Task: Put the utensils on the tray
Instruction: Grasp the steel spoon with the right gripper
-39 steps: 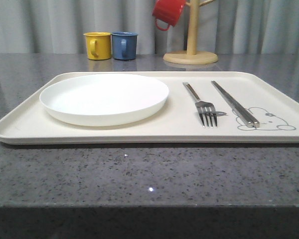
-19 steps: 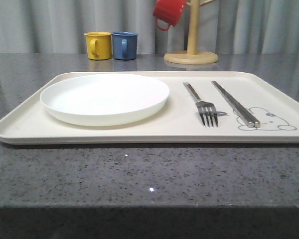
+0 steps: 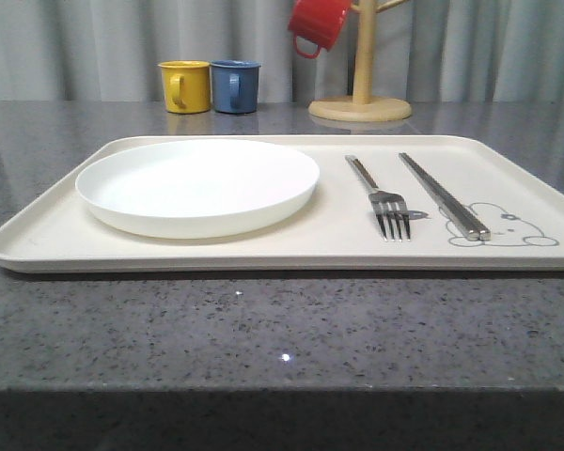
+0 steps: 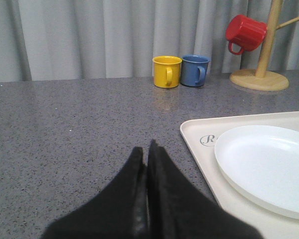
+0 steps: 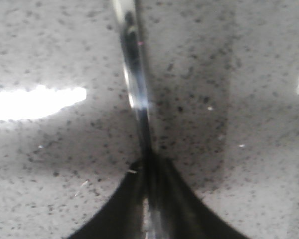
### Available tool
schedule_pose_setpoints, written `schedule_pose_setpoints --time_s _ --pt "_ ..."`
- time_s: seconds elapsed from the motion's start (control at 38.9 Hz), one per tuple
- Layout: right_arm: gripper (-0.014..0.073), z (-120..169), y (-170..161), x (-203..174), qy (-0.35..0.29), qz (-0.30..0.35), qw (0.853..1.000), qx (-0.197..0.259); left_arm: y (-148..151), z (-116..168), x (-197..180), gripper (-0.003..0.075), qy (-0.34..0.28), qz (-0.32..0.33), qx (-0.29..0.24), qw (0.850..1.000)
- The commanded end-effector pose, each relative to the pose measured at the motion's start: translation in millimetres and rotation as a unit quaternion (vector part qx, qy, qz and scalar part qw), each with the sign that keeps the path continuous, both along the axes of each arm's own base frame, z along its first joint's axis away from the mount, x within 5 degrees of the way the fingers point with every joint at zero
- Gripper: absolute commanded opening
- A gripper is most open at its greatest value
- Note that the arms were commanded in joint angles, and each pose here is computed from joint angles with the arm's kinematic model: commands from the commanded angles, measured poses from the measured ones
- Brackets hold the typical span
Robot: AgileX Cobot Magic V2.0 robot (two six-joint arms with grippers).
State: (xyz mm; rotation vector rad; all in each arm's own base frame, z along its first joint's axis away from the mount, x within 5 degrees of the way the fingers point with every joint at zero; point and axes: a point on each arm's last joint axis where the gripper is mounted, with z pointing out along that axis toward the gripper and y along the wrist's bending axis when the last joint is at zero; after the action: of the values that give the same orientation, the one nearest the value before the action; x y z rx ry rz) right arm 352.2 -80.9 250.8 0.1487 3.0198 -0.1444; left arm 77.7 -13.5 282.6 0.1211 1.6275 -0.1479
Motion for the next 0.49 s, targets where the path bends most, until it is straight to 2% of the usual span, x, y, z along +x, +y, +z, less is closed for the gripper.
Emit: schedule_pose_setpoints --time_s 0.0,0.21,0.33,0.46 --pt "-0.0049 14.6 -0.1 -4.1 -0.015 0.0 1.0 0.001 -0.2 17.2 -0.6 -0.0018 -0.052 -0.002 -0.018 0.998" --pt "-0.0055 46.0 2.1 -11.0 -0.043 -0.009 0.999 0.0 -0.2 17.2 -0.6 -0.0018 -0.052 -0.002 -0.018 0.998" --pt "-0.0055 73.1 16.0 -21.2 -0.061 -0.041 0.996 0.042 -0.2 17.2 -0.6 -0.0018 -0.052 -0.002 -0.018 0.998" --pt "-0.0055 91.8 44.7 -31.1 -0.079 -0.033 0.994 0.064 -0.2 17.2 -0.6 -0.0018 -0.052 -0.002 -0.018 0.998"
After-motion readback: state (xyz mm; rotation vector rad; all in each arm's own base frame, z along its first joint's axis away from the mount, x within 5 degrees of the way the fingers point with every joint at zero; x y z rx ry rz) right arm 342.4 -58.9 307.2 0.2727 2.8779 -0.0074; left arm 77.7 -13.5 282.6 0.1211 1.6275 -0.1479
